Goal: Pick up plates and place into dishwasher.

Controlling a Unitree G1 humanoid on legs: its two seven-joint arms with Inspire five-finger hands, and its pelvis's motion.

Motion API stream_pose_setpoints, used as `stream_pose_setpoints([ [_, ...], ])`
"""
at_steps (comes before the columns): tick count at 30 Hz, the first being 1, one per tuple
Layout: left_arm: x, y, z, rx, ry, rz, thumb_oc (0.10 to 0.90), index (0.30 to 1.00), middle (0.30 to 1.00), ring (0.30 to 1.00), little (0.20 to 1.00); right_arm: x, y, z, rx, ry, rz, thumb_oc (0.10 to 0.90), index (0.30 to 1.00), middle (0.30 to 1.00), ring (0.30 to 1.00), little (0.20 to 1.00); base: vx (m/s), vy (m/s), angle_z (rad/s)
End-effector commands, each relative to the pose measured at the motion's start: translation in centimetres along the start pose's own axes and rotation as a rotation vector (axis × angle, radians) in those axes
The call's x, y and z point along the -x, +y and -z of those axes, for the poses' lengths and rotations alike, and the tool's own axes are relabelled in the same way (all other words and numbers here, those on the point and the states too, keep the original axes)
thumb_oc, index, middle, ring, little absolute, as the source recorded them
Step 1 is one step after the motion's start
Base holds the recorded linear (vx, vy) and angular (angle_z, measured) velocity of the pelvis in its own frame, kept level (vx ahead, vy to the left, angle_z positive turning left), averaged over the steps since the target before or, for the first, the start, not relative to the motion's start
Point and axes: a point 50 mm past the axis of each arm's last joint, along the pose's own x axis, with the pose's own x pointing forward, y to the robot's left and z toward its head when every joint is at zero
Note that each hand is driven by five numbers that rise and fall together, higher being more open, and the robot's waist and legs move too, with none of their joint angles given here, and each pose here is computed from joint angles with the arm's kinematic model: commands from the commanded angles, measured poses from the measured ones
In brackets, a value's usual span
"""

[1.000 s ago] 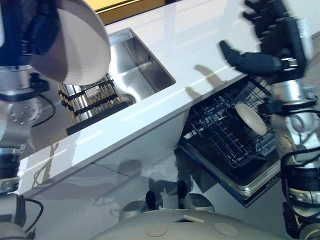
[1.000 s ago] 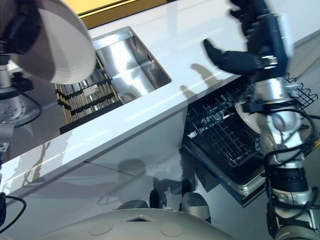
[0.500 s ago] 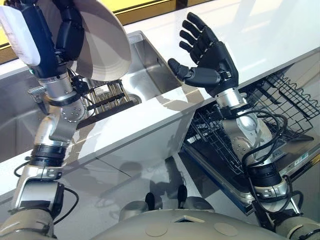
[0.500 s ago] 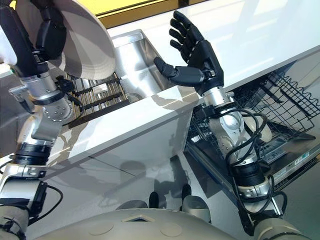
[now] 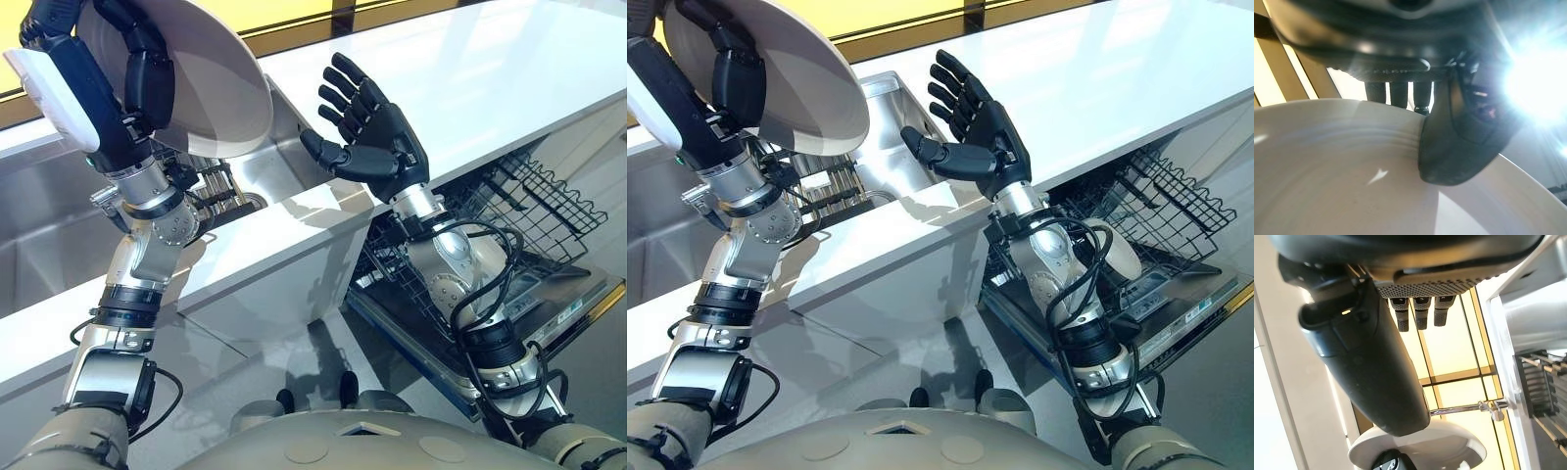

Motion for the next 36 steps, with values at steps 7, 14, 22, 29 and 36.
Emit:
stream_pose_setpoints([
  [7, -0.5, -1.3, -0.9, 0.072, -0.039, -0.002, 0.100, 0.300, 0.300, 0.300, 0.200, -1.0, 2.6, -2.5, -0.162, -0.178, -0.095, 0.800, 0.900, 0.900, 0.900, 0.900, 0.00, -0.001, 0.00],
  [14, 0.6, -3.0, -2.3, 0.134, -0.043, 0.060, 0.100, 0.300, 0.300, 0.300, 0.200, -1.1, 3.3, -1.9, -0.216, -0.176, -0.087, 0.800, 0.900, 0.900, 0.900, 0.900, 0.01, -0.004, -0.05],
  [22, 1.3, -4.3, -3.9, 0.206, -0.045, 0.117, 0.100, 0.300, 0.300, 0.300, 0.200, -1.4, 4.0, -1.9, -0.254, -0.178, -0.052, 0.800, 0.900, 0.900, 0.900, 0.900, 0.00, 0.000, 0.00],
  [29, 2.2, -5.0, -5.9, 0.309, -0.066, 0.164, 0.100, 0.300, 0.300, 0.300, 0.200, -1.2, 3.9, 0.1, -0.277, -0.088, -0.014, 0.800, 0.900, 0.900, 0.900, 0.900, 0.00, 0.000, 0.00],
  [36, 2.6, -5.5, -6.5, 0.323, -0.061, 0.196, 0.100, 0.300, 0.300, 0.300, 0.200, -1.0, 4.7, 0.7, -0.308, -0.065, -0.053, 0.800, 0.900, 0.900, 0.900, 0.900, 0.00, 0.000, 0.00],
])
